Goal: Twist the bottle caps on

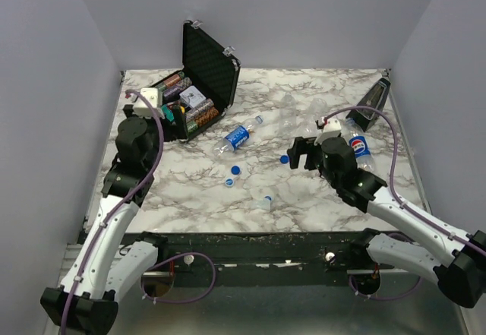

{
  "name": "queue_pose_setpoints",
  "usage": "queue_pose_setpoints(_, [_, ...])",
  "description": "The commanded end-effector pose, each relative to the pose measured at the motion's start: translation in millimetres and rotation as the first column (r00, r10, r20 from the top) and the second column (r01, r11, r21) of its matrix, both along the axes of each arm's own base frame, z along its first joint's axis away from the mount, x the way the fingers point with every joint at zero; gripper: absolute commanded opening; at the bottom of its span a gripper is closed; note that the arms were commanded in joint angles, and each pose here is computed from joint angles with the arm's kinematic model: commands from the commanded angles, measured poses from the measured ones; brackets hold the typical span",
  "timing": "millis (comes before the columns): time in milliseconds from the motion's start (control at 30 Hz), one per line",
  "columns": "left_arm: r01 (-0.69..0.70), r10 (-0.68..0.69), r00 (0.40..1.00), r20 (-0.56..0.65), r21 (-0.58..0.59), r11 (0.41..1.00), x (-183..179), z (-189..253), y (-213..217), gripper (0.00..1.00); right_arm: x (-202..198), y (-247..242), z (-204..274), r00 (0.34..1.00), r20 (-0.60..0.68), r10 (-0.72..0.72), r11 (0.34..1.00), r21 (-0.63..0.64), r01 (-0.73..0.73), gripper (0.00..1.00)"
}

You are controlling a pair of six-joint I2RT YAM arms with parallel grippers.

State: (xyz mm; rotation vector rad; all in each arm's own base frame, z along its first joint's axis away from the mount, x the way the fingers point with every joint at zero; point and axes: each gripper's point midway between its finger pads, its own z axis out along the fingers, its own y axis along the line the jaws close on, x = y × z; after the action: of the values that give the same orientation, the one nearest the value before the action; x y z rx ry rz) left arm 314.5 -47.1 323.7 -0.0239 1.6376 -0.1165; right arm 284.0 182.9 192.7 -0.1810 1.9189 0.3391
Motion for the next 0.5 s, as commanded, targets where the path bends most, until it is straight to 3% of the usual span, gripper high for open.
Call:
queue_pose_setpoints(0, [0.282, -0.271, 0.937, -0.218, 0.017, 0.959, -4, -45, -62, 0.99, -6, -17, -20, 0.989, -0.135, -0.053, 0.998, 0.010, 0.055, 1.00])
queue_pose_setpoints(267, [0.382, -0.326, 0.785, -0.526, -0.002, 0.924, 19, -104, -115, 0.99, -1, -25, -42, 0.975, -0.210, -0.069, 0.998, -0.016, 0.068, 1.00])
queue_pose_setpoints(467, [0.479, -0.409, 0.662, -0.628, -0.065, 0.875, 58, -142, -160, 0.99, -1, -14, -51, 0.980, -0.200, -0.022, 0.998, 0.046, 0.032, 1.00])
